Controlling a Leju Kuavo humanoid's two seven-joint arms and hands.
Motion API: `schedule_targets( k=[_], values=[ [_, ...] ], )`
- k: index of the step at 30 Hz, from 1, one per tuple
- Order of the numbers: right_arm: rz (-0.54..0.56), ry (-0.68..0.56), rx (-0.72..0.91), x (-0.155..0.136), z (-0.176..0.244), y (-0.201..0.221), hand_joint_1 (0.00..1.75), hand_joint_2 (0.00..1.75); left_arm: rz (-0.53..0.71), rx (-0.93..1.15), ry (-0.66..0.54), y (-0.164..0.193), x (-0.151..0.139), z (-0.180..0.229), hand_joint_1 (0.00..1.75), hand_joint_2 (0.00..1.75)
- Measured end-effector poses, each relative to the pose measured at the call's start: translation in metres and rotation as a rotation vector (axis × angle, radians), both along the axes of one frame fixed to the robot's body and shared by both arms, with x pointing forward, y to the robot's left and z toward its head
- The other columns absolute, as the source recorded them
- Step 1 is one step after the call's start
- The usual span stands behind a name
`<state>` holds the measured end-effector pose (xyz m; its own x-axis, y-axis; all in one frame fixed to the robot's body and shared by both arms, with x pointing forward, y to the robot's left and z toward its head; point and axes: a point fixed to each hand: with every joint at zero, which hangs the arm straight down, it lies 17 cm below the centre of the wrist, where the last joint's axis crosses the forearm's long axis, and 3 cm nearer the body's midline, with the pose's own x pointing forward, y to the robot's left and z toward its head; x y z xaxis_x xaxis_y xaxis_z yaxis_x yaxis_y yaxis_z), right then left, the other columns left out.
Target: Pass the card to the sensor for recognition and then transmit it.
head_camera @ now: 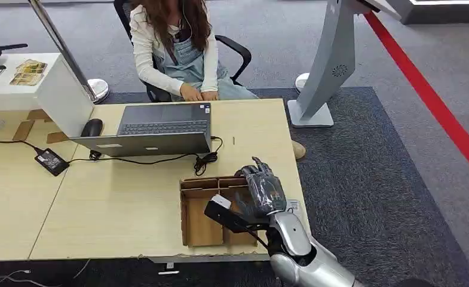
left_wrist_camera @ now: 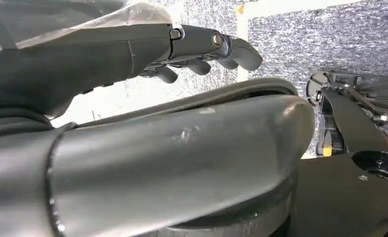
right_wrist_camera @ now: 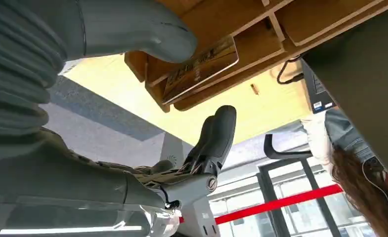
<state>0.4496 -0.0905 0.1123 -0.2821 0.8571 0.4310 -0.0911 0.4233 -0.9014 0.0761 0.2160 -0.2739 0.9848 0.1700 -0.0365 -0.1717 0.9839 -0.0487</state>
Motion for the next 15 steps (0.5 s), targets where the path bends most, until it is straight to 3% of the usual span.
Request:
schedule_targets(
  k=[15],
  values=[
    [0.0, -0.002, -0.013, -0.0019, -0.0037, 0.0001, 0.79, 1.75, 0.003, 0.012, -0.004, 0.0022, 0.0006, -0.0005, 0.0, 0.0]
  ],
)
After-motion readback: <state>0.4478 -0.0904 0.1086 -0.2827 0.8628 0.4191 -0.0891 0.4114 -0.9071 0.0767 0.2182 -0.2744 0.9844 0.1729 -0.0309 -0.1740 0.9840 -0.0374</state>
